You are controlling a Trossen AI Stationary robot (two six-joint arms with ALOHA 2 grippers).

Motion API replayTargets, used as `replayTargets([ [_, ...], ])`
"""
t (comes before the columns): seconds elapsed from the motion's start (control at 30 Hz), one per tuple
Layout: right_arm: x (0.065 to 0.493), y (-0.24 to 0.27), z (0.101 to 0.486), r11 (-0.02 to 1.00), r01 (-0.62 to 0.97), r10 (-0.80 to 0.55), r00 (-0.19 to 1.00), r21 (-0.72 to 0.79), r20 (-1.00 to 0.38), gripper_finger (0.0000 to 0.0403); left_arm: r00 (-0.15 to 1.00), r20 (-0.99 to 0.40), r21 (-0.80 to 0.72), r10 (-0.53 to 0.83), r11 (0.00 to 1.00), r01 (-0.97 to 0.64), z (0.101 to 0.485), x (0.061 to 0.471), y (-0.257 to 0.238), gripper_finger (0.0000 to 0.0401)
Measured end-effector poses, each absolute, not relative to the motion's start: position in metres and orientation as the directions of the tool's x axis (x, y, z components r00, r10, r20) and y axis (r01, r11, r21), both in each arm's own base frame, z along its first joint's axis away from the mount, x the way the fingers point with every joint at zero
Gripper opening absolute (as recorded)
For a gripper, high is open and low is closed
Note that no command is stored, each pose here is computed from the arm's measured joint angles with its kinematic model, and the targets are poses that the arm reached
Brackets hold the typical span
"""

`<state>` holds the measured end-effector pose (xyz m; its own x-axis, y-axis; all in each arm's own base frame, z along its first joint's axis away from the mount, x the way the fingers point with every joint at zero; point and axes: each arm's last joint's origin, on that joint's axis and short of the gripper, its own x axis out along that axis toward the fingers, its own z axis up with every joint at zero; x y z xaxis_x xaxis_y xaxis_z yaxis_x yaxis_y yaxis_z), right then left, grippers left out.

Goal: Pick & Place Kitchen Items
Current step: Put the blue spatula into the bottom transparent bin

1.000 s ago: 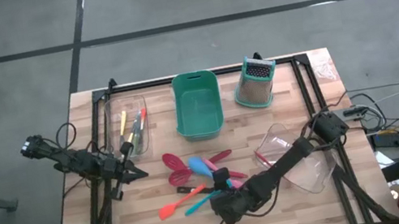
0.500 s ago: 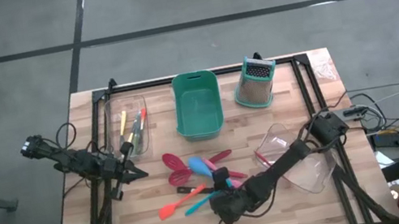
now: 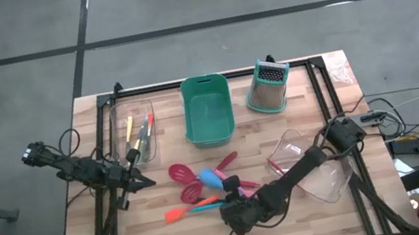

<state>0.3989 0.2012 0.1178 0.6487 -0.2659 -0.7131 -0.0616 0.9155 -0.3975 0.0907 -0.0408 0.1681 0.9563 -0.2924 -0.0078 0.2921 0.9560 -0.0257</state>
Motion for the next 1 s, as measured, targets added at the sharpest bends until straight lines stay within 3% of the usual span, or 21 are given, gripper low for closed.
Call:
replayTargets([
  [1.0,0.404,0.210,0.163,0.904,-0.046,-0.306,0.623,-0.425,-0.720,0.0023,0.956,-0.008,-0.025,-0.293,0.956,0.293,0.168,0.091,-0.041,0.0012],
])
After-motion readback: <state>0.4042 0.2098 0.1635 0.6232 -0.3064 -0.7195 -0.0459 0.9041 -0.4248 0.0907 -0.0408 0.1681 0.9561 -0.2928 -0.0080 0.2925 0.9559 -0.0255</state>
